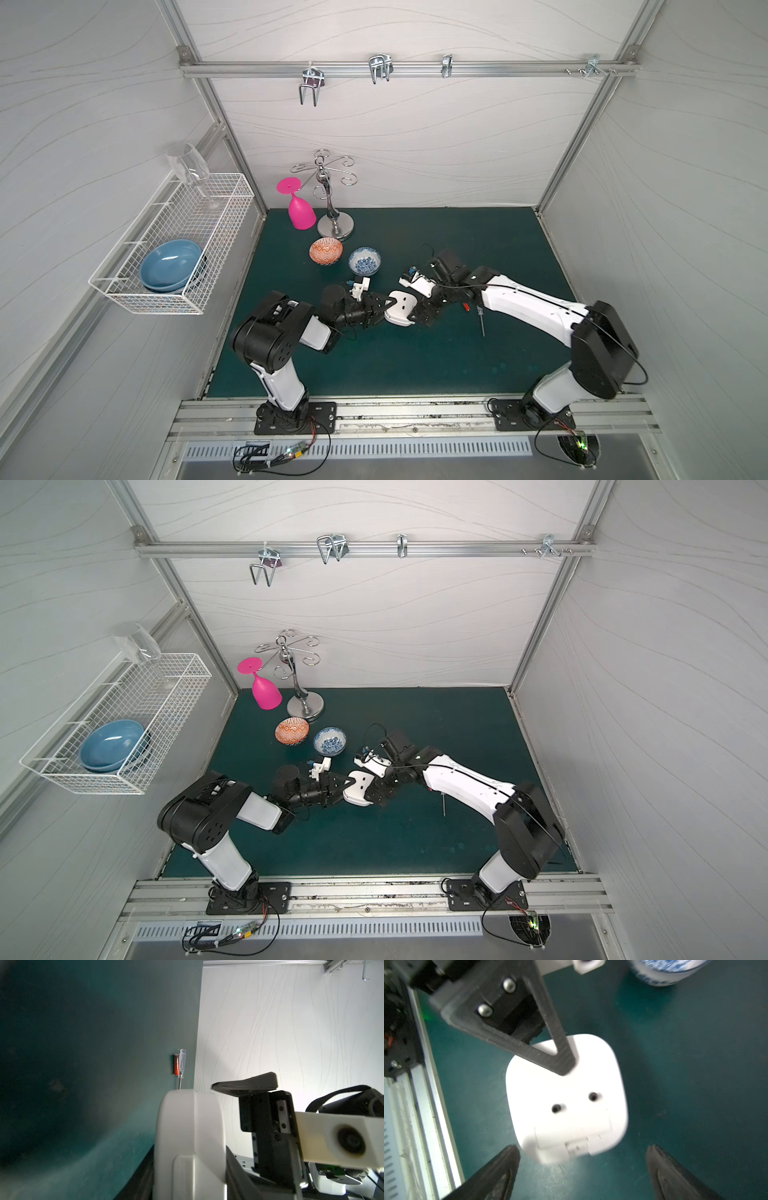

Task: Remove the battery from the alarm
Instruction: Adjust the alarm at the center of the board.

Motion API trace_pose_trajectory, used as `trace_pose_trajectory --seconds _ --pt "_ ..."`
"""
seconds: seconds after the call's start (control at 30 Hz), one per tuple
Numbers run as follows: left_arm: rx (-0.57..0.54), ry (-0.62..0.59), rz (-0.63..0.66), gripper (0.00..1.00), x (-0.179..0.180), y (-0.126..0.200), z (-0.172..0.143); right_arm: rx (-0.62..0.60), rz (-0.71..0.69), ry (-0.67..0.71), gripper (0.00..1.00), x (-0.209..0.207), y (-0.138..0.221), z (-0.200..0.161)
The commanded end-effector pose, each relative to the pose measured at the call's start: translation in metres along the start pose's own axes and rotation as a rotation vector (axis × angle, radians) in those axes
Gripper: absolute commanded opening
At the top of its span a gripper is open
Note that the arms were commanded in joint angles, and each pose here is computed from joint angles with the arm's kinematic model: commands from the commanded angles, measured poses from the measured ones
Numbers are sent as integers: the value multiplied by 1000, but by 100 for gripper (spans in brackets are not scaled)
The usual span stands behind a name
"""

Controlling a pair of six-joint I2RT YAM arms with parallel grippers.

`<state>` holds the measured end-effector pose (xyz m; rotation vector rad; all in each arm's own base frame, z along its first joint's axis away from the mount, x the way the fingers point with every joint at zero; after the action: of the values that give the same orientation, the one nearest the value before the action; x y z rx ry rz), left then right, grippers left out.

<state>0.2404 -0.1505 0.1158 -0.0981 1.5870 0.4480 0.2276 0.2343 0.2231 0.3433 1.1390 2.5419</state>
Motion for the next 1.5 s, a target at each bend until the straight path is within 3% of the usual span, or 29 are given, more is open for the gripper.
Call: trace_pose_trajectory --seconds 0.0,0.03,0.1,0.23,0.37,0.6,0.8,1.13,1.3,1.47 --pt "-34 -138 179 15 -10 7 -1 -164 -44 -136 99 -11 47 1" --pt "-60 -198 252 15 -18 11 -3 -193 -80 -192 99 -16 62 -4" --pt "-82 -316 515 16 -31 21 -14 -243 -203 -312 99 -26 93 -17" --pt "-154 -615 881 14 -68 35 -30 -173 -508 -479 99 -37 131 -47" --pt "-203 -873 1124 13 -99 32 -45 -89 -718 -526 99 -37 149 -67" --pt "-168 -1205 1420 12 -117 -12 -68 -78 -820 -615 99 -36 157 -85" --pt "-87 -1372 1431 12 -112 -73 -88 -69 -835 -658 99 -38 153 -94" --pt "31 -1455 1398 22 -72 -145 -112 -68 -845 -708 99 -41 150 -104" --pt "90 -1396 1348 37 -56 -152 -118 -86 -825 -742 99 -43 151 -109" --pt "161 -1316 1214 64 -66 -151 -127 -144 -763 -800 99 -47 157 -111"
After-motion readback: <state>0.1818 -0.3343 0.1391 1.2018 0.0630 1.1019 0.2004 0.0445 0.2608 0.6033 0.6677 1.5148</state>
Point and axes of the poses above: each gripper's point midway between its finger pads, its own y axis back along the fingers, its own x axis along the line the jaws close on, z = x × y, the point moved 10 cm from there along y, back along the fingers, and after that the axes turned 1 degree about y, right-handed, at the moved point
